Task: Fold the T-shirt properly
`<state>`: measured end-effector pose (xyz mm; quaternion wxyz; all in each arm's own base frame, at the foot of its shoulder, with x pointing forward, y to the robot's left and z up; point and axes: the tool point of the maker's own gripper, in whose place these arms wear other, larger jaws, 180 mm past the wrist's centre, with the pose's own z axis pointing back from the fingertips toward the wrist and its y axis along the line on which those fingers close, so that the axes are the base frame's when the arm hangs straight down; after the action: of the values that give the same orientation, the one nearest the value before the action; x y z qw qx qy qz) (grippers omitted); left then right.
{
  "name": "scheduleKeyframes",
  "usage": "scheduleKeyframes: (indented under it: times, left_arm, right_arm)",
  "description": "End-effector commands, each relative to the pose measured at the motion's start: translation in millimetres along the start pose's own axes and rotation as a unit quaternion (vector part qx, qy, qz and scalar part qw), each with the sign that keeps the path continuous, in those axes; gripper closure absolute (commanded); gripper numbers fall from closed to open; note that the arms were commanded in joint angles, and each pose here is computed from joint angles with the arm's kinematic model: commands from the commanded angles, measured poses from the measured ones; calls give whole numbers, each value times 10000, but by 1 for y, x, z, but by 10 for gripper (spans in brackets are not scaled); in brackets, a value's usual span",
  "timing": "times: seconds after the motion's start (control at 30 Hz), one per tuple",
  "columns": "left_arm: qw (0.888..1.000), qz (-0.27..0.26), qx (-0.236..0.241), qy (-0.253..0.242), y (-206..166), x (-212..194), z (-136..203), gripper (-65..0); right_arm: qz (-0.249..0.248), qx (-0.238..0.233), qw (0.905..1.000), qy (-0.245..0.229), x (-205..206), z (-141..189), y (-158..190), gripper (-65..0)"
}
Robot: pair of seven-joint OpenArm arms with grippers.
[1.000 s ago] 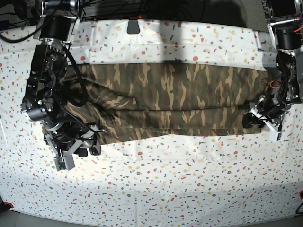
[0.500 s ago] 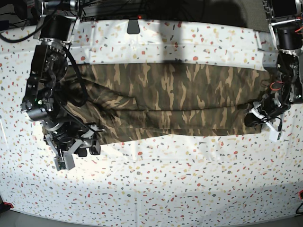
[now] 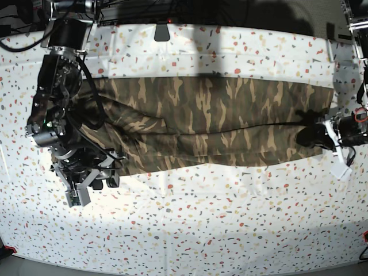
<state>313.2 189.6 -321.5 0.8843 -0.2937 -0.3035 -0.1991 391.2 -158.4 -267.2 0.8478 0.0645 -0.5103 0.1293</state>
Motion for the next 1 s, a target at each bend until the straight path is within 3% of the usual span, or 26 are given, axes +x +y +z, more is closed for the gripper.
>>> scheduleKeyframes:
  times: [0.0, 0.2, 0.33, 0.4, 0.5, 0.63, 0.77, 0.97]
  left_arm:
    - [9998, -141, -20, -168, -2, 11, 10, 0]
    - [9997, 103, 28, 237, -1, -29, 6, 0]
    - [9948, -148, 970, -260, 31, -26, 8, 0]
    - [9890, -379, 1337, -512, 43, -21, 11, 0]
    - [9848, -529, 1522, -646, 48, -19, 13, 0]
    - [9850, -520, 1509, -654, 47, -19, 12, 0]
    - [9856, -483, 1470, -678, 45, -20, 9, 0]
    - [9864, -442, 1436, -672, 43, -22, 6, 0]
  right_arm:
    - [72, 1, 9995, -306, 20, 3, -1, -246]
    - [23, 59, 9994, -339, 21, 3, 1, -246]
    - [-318, 490, 9974, -421, 24, 1, 22, -246]
    - [-306, 937, 9943, -406, 23, 1, 42, -246]
    - [73, 1567, 9870, -348, 19, 3, 71, -246]
    - [774, 1634, 9835, 97, 7, -5, 90, -246]
    - [1790, 1601, 9696, 474, -4, -12, 98, -246]
    - [1642, 1704, 9646, 1166, -23, -54, 87, -246]
